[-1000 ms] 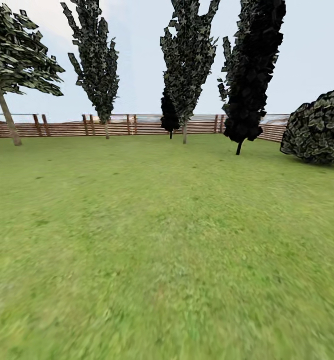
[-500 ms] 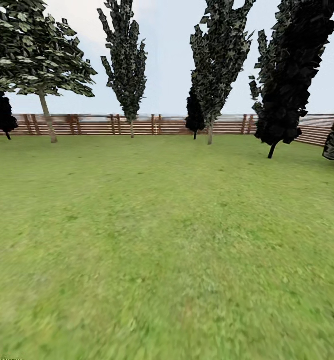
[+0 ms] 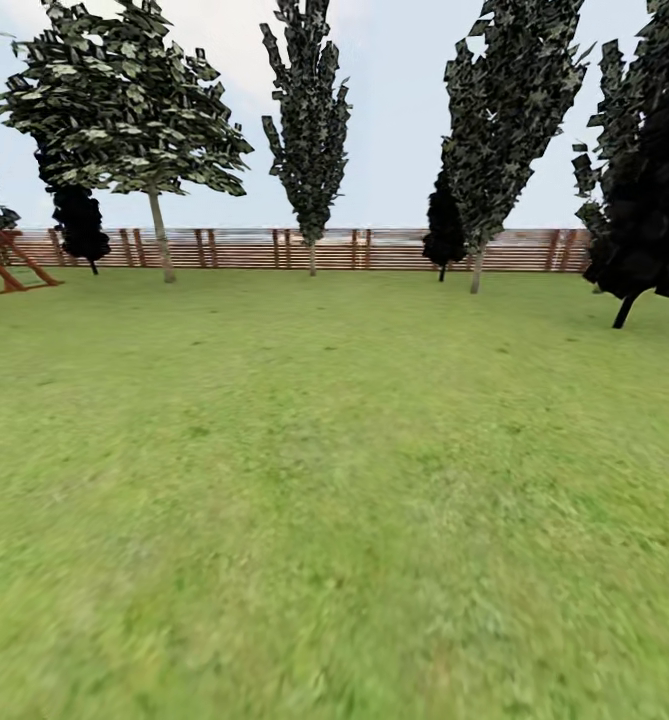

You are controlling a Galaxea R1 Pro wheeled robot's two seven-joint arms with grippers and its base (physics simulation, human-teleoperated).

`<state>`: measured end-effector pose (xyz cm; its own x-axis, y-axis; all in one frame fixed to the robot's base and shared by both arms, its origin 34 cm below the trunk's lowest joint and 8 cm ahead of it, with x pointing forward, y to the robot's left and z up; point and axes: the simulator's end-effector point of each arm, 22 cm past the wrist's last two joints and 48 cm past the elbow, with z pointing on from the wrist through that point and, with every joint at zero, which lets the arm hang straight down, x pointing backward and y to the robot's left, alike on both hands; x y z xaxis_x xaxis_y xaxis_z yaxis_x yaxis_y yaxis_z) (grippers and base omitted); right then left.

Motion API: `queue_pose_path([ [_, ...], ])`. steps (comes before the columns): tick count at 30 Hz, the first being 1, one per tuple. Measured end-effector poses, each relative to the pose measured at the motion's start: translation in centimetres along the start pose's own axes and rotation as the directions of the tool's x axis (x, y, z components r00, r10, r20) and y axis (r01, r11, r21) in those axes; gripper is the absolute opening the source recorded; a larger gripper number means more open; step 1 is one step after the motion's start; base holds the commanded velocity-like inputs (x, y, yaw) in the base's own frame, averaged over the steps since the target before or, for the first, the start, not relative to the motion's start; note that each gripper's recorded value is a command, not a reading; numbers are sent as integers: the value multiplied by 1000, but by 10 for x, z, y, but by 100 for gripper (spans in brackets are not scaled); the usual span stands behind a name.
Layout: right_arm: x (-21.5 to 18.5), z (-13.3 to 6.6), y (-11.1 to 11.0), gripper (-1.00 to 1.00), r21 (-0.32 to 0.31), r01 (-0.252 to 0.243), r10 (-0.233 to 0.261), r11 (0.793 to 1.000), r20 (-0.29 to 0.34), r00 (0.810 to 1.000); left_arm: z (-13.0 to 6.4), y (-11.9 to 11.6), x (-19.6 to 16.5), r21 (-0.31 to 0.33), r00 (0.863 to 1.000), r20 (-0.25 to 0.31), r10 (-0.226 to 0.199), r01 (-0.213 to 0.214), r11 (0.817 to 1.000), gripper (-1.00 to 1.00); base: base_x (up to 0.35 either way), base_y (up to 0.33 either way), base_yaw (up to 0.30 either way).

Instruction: Take the three Easter eggs out of the wicker basket on the lawn in the garden, then place them on the lawn next to a single tree (choose any tree) so that all three eggs are next to the same tree and none are left in the basket.

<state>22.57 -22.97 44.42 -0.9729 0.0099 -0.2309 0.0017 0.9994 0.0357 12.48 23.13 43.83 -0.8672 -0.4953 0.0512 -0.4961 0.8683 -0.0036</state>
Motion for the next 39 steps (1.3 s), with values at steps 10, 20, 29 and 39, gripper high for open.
queue_pose_path([
  [10,0,0,0,100,0,0,0,1000,0,1000,0,0,0,0,1000,0,0,0,1000,100,300,224,286],
  [20,0,0,0,100,0,0,0,1000,0,1000,0,0,0,1,1000,0,0,0,1000,100,300,224,286],
  [29,0,0,0,100,0,1,-1,1000,0,1000,0,0,0,1,1000,0,-1,1,1000,100,300,224,286],
  [39,0,0,0,100,0,2,-2,1000,0,1000,0,-1,0,3,1000,0,-2,2,1000,100,300,225,286],
])
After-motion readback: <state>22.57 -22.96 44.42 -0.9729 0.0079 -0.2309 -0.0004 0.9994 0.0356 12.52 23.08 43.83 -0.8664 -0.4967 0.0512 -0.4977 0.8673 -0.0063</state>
